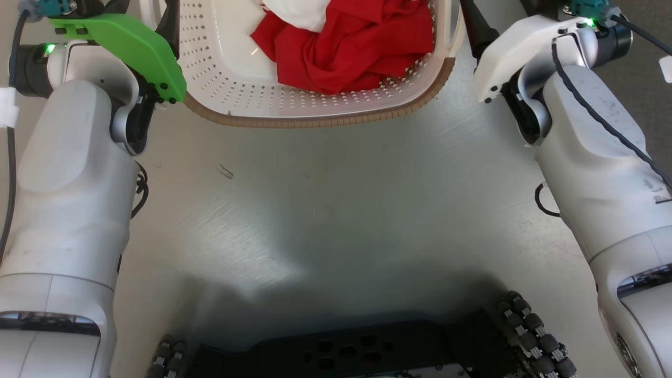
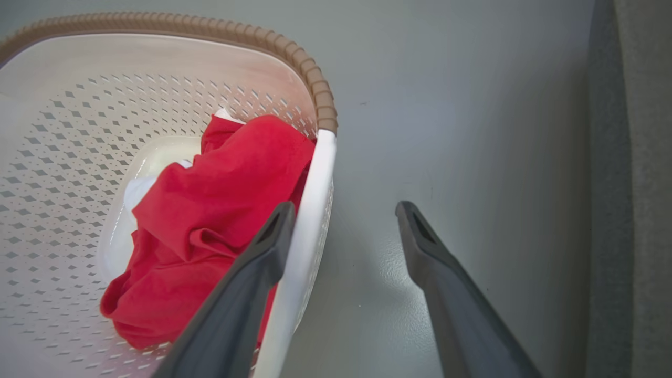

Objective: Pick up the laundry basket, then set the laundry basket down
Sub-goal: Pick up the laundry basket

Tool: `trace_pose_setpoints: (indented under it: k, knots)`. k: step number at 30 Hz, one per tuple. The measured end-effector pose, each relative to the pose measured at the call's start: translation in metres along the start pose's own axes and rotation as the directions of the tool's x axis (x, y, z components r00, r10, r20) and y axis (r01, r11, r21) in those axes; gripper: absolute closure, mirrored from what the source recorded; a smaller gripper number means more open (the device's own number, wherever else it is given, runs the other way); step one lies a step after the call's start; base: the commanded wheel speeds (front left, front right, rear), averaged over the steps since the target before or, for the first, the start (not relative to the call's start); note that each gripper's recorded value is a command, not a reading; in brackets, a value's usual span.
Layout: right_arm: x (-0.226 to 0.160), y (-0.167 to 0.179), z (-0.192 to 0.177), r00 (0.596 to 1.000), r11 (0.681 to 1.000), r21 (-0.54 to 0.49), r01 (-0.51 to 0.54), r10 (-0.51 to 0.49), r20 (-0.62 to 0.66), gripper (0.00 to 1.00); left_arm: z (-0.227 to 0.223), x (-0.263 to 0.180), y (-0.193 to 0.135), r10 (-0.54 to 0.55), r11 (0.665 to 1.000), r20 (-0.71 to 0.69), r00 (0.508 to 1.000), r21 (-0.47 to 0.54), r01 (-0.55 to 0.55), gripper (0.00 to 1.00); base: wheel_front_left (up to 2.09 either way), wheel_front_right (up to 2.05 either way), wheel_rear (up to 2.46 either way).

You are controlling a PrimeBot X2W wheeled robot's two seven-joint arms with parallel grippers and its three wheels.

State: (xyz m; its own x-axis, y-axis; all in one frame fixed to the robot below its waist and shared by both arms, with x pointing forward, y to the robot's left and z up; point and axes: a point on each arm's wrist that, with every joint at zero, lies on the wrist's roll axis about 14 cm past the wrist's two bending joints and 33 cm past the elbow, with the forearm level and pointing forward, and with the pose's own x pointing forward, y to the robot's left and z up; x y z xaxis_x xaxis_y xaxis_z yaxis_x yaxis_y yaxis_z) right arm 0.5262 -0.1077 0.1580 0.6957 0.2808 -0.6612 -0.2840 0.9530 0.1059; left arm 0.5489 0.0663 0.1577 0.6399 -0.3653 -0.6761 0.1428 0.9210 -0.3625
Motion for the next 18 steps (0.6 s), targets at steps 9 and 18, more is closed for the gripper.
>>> trace_pose_setpoints:
  k: [9,18]
  knots:
    - [0.01,0.006,-0.021,0.998,1.0,0.0,-0.024,0.024,-0.057,0.0,-0.02,0.015,0.006,0.008,1.0,-0.062,0.998,-0.012,-0.009,0.0,0.0,0.0,0.0]
    - [0.017,0.005,-0.028,0.997,1.0,0.001,-0.029,0.029,-0.066,1.0,-0.021,0.025,0.011,0.013,1.0,-0.051,0.999,-0.012,-0.014,1.0,0.0,0.0,0.0]
